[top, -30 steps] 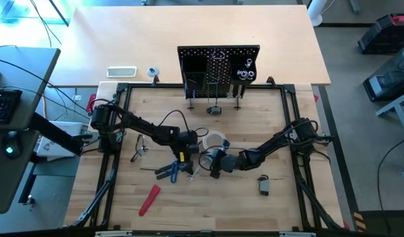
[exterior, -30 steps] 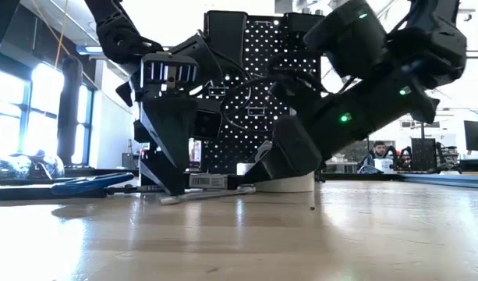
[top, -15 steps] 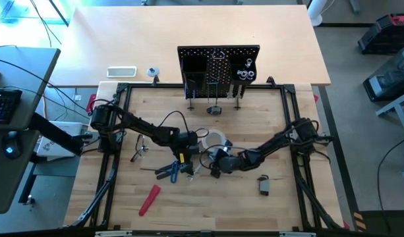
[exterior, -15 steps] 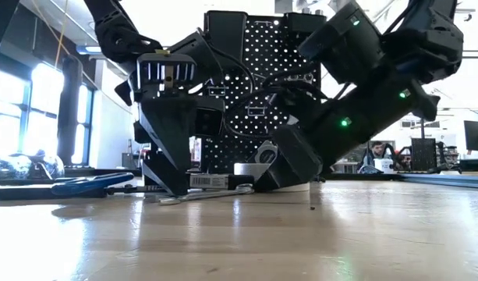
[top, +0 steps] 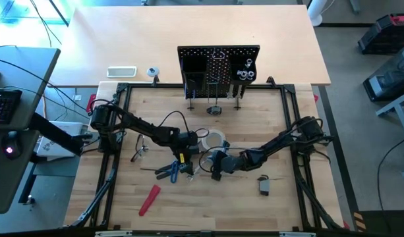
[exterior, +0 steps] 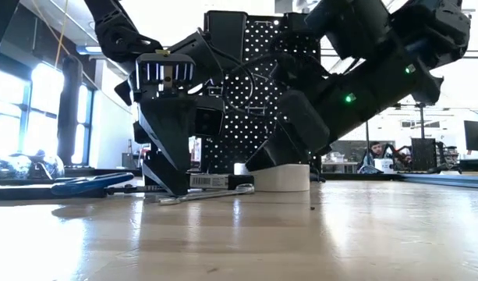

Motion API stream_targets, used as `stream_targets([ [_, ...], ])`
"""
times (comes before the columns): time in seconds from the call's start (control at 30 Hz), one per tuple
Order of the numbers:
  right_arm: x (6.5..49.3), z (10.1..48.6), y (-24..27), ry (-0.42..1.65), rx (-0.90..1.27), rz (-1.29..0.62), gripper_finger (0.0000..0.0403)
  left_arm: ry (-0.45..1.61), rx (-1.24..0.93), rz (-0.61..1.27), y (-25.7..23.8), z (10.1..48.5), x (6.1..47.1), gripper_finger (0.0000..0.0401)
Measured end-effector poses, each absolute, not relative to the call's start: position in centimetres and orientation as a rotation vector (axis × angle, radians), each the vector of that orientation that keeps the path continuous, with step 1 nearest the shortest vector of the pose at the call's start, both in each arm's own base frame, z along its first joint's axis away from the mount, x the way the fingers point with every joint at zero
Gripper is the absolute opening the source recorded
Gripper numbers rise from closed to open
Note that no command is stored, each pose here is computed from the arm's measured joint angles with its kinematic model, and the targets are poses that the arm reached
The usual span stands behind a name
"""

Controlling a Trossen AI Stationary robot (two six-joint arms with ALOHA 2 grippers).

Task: Hang tools onto peg board
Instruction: Hang the silver wrench on the peg board

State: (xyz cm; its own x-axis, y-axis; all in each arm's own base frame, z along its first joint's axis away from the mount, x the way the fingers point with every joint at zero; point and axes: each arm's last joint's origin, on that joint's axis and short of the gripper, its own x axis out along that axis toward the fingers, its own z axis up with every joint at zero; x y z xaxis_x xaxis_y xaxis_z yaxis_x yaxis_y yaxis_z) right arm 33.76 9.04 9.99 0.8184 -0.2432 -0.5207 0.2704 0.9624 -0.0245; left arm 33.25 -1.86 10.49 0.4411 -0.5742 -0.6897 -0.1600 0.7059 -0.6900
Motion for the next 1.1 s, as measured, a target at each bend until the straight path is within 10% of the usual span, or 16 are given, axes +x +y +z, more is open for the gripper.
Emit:
stream_targets([
  [1.1, 33.6, 9.2, 7.7, 0.661, 0.147, -0.253, 0.0028, 1.108, -0.770, -0.298, -1.9, 10.5, 33.2, 0.0191],
])
